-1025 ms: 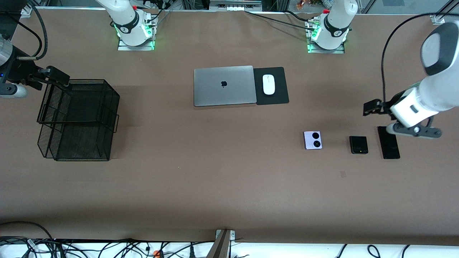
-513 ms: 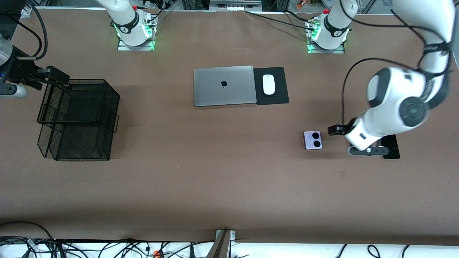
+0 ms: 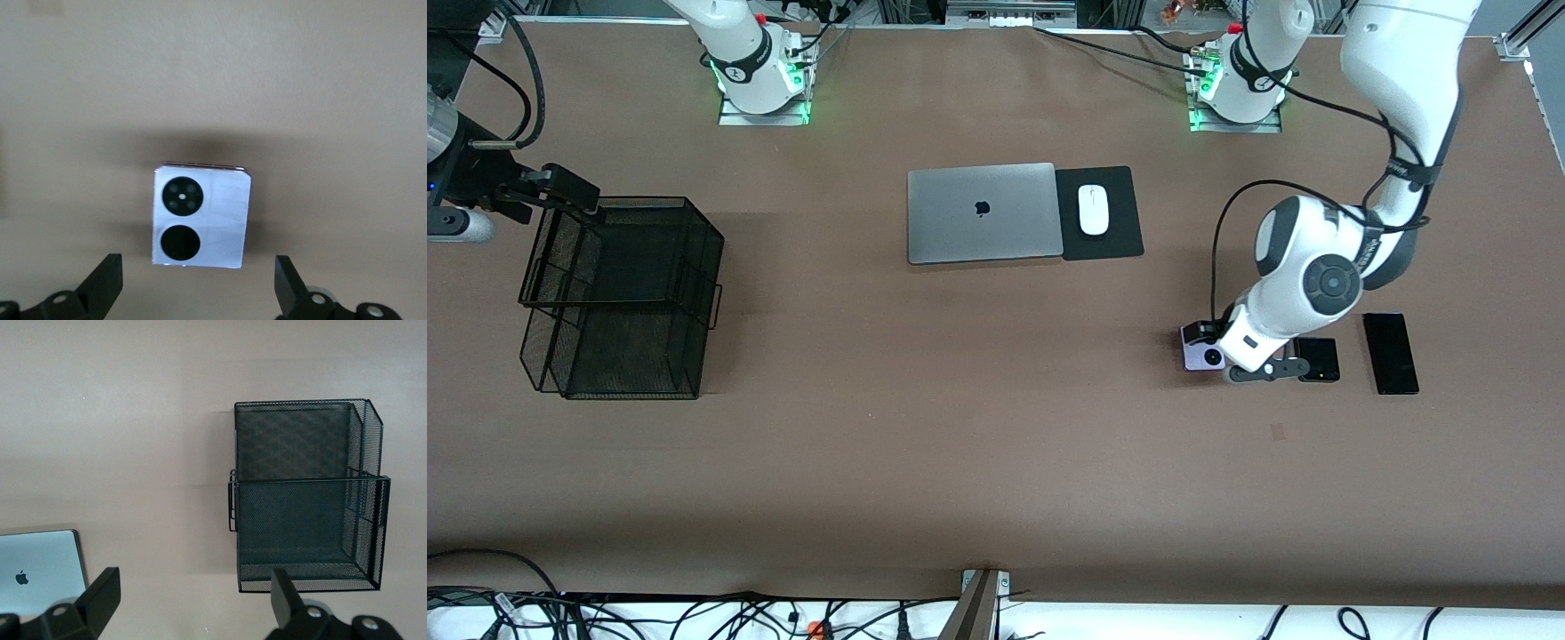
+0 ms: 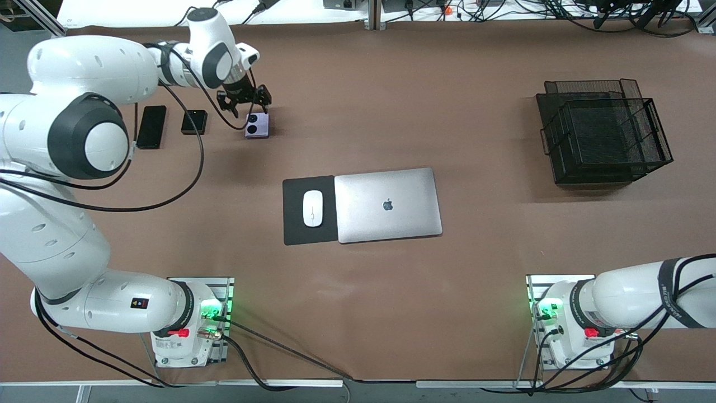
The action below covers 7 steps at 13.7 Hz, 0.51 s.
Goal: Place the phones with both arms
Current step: 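Close the left gripper on the white flip phone and lift it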
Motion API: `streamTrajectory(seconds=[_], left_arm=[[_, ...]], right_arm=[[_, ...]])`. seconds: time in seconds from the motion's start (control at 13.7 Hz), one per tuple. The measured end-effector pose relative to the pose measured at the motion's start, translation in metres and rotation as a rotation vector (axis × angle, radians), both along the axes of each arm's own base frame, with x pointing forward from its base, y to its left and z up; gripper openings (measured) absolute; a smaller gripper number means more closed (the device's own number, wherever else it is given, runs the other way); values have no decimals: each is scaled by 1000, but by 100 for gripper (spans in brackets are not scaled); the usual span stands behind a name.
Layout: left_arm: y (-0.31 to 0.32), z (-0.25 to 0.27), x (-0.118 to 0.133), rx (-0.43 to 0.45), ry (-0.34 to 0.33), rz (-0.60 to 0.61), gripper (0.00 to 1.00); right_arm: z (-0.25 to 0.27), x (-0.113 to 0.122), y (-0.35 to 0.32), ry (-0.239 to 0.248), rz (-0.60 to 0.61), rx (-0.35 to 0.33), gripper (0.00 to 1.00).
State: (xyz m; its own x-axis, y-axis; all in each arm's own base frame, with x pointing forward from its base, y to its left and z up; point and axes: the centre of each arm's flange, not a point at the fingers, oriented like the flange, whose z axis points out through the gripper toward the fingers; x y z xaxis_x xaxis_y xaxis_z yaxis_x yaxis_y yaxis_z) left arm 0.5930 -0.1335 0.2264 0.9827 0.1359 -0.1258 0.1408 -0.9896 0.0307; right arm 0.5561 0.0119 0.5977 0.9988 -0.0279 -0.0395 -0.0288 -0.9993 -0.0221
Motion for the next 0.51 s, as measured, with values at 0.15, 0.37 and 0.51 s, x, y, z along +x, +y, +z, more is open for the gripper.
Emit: streamTrajectory(seconds=[0.15, 0.37, 0.51], left_arm=[[-1, -13, -5, -3, -14, 2, 100], [-3, -24, -8, -7, -25, 0, 100], [-4, -29, -8, 1, -34, -19, 100]], right_arm=[[0, 0, 0, 0, 0, 0, 100], [0, 0, 0, 0, 0, 0, 100], [0, 0, 0, 0, 0, 0, 100]])
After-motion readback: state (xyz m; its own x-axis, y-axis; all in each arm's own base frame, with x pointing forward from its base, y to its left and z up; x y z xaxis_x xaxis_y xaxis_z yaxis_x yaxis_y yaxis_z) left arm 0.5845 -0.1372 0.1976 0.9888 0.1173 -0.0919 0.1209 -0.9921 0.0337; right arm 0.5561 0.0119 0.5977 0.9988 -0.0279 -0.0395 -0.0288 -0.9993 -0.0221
